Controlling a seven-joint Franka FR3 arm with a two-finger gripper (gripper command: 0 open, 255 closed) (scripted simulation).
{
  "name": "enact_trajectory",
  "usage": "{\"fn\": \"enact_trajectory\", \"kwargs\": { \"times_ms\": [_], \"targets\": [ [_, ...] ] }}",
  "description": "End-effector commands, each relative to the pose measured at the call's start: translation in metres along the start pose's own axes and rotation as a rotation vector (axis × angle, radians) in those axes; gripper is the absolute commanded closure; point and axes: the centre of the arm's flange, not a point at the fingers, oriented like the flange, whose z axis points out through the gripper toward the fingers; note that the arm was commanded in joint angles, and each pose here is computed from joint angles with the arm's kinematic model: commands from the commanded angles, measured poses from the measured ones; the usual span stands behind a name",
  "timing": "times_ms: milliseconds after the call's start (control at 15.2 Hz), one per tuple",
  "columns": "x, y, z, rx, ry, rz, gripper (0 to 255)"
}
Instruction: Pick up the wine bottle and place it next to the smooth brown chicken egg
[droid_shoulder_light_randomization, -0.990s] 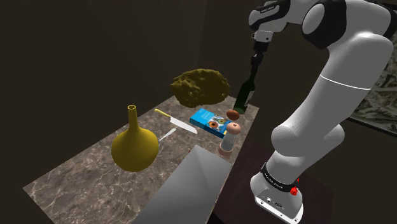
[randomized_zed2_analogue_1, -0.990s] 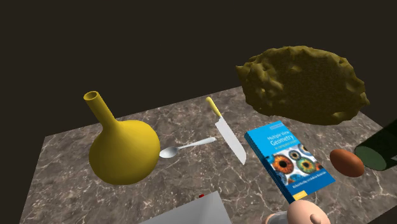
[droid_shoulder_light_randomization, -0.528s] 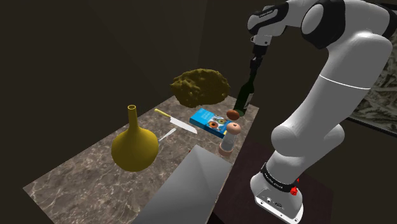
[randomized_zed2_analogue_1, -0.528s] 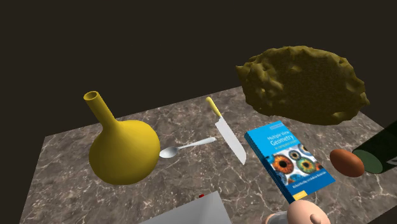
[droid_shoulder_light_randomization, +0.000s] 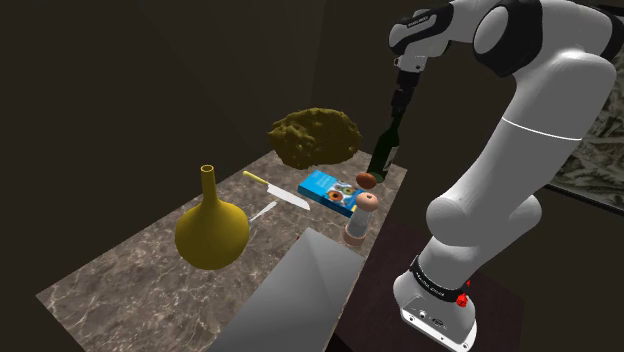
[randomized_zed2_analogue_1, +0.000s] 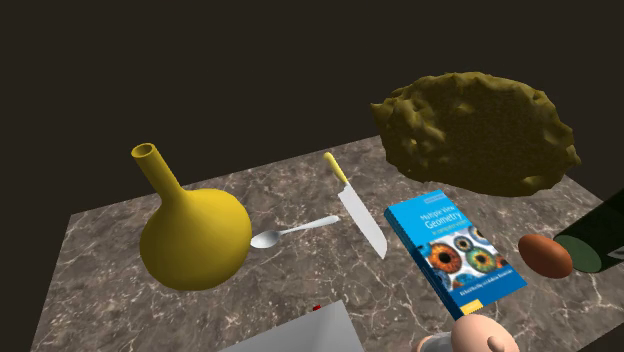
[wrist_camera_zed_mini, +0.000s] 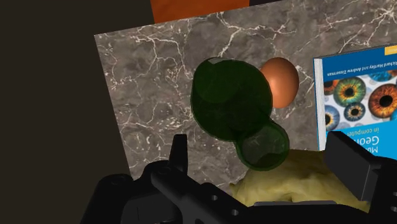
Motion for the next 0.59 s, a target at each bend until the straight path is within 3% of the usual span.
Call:
{"fn": "enact_trajectory", "kwargs": {
  "times_ms": [0, 264, 528],
  "targets": [
    [0.000, 0.000, 0.000, 0.000, 0.000, 0.000, 0],
    [0.000, 0.000, -0.050, 0.000, 0.000, 0.000, 0],
    [0.000, 0.000, -0.050, 0.000, 0.000, 0.000, 0]
  ]
}}
